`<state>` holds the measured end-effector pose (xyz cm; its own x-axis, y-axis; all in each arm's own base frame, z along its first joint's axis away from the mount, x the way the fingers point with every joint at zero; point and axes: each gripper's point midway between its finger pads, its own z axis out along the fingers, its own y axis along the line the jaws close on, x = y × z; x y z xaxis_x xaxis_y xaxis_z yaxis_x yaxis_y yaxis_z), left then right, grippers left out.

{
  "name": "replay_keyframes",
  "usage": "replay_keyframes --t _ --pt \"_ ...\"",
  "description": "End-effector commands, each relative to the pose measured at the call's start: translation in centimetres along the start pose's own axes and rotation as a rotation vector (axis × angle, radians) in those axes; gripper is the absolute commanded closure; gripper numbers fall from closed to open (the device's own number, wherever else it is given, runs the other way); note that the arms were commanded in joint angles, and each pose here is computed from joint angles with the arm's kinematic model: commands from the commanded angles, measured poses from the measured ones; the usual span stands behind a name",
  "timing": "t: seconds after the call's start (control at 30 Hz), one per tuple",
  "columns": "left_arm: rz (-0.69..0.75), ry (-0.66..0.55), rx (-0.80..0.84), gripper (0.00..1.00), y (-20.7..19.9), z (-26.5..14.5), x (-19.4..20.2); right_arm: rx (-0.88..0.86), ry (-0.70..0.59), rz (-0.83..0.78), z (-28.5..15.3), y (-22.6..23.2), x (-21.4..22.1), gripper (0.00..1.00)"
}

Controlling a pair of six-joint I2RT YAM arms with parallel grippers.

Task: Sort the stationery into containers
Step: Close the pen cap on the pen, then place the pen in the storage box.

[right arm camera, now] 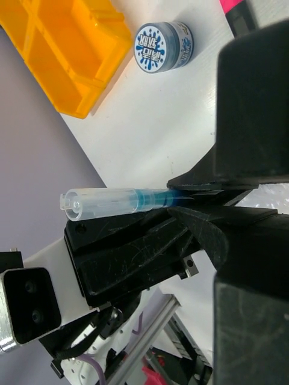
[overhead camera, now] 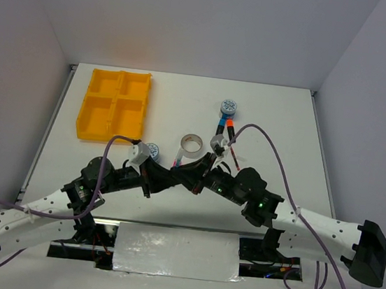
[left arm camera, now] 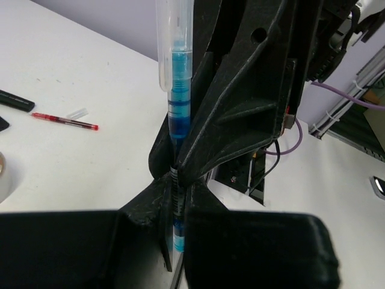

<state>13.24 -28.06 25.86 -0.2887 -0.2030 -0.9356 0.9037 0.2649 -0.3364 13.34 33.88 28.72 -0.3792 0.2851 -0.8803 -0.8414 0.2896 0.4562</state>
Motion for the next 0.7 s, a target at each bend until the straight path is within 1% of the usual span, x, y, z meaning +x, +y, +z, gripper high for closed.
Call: replay_keyframes --t 0.0,0.07,0.1,0.13,0.17,0.2,0.23,0.27,0.3,0.33,0.37,0.43,0.5,0.53,0.57,0.6,0.63,0.67 --pt "0.009 -0.031 0.031 0.98 -1.0 0.3 -1.3 -0.015 -0.080 -0.018 1.3 1.1 -3.3 1.00" --pt "-0.018 -0.026 -0.047 0.47 0.3 0.2 -1.3 0.012 -0.085 -0.030 2.0 0.5 -3.9 1.00" --pt "-0.042 0.012 -0.098 0.24 1.1 -0.1 -0.4 0.037 -0.077 -0.029 2.2 -0.2 -3.8 1.00" --pt "-0.063 -0.008 -0.188 0.01 2.3 -0.4 -1.2 0.077 -0.084 -0.024 2.6 -1.4 -4.5 1.00" --pt "-0.081 0.004 -0.254 0.01 3.2 -0.7 -1.1 0.097 -0.088 -0.021 2.8 -2.1 -4.9 1.00" --pt "-0.117 0.107 -0.371 0.01 4.9 -2.0 1.2 0.117 -0.092 -0.015 2.9 -2.9 -5.2 1.00" --pt "-0.146 0.112 -0.444 0.01 5.3 -2.6 0.1 0.135 -0.097 -0.007 3.1 -3.7 -5.6 1.00" --pt "-0.152 0.108 -0.632 0.01 7.9 -4.3 -0.1 0.174 -0.105 0.001 3.5 -5.3 -6.4 1.00" --pt "-0.178 0.125 -0.746 0.01 9.0 -5.8 0.1 0.180 -0.100 0.001 3.7 -6.0 -6.6 1.00" --pt "-0.247 0.172 -0.893 0.01 9.6 -8.4 0.5 0.198 -0.104 -0.004 3.9 -6.7 -7.0 1.00" --pt "-0.238 0.159 -1.035 0.01 10.9 -10.6 0.0 0.227 -0.104 -0.018 4.6 -7.9 -7.7 1.00" --pt "-0.272 0.192 -1.178 0.01 10.6 -13.9 -0.7 0.254 -0.099 -0.031 5.5 -9.1 -8.1 1.00" --pt "-0.248 0.169 -1.290 0.01 10.8 -16.5 -1.9 0.266 -0.077 -0.034 7.6 -10.5 -8.2 1.00" --pt "-0.254 0.135 -1.313 0.01 10.4 -17.3 -3.4 0.261 -0.067 -0.034 8.5 -10.7 -8.2 1.00" --pt "-0.228 0.163 -1.357 0.01 10.1 -19.0 -3.5 0.268 -0.041 -0.036 10.4 -11.6 -7.8 1.00" --pt "-0.207 0.102 -1.403 0.01 10.1 -20.2 -5.3 0.254 -0.021 -0.028 11.5 -11.8 -7.3 1.00" --pt "-0.187 0.080 -1.434 0.01 10.1 -21.2 -6.0 0.253 -0.005 -0.010 13.4 -12.6 -6.8 1.00" --pt "-0.164 0.054 -1.468 0.01 9.9 -22.7 -6.6 0.249 0.000 -0.003 14.4 -12.9 -6.4 1.00"
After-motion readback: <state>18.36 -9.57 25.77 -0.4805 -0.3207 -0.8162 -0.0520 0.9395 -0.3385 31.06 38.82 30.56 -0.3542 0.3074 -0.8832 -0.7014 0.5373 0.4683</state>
